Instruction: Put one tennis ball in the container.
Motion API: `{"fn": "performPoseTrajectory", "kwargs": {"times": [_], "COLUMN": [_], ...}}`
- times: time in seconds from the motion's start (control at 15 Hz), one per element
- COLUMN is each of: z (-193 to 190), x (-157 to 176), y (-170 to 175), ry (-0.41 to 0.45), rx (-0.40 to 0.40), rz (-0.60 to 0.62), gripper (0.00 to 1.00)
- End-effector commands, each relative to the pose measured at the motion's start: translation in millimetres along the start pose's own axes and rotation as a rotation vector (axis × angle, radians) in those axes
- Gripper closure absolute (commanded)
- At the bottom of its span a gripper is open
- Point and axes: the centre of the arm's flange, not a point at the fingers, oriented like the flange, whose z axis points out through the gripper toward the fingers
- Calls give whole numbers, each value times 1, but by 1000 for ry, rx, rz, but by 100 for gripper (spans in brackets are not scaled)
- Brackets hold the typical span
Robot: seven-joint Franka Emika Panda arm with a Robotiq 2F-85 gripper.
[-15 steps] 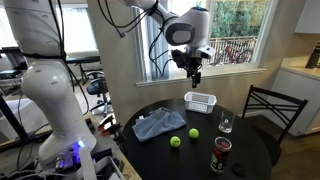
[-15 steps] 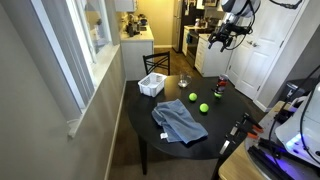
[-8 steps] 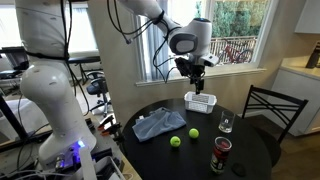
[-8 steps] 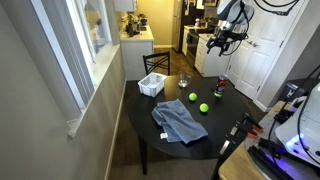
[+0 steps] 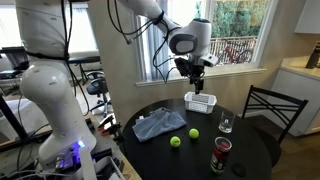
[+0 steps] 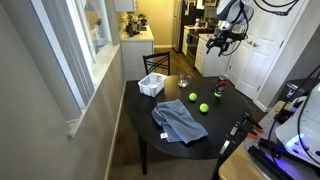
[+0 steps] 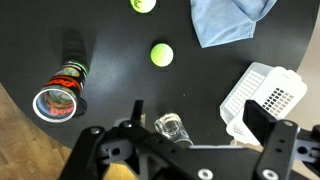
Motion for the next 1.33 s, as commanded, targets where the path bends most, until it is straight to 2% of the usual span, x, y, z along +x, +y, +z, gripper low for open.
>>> {"fn": "performPoseTrajectory", "kwargs": {"times": [0.0, 0.2, 0.47, 0.6, 0.93, 1.27], "z": [0, 0, 39, 69, 171, 239], "x": [0, 0, 16, 27, 68, 84], "y": [0, 0, -6, -9, 0, 10], "ry": [0, 0, -52, -99, -134, -162], "rx": [0, 0, -16, -39, -111, -151], "rz": [0, 0, 52, 92, 219, 278], "gripper": [0, 0, 0, 0, 0, 0]}}
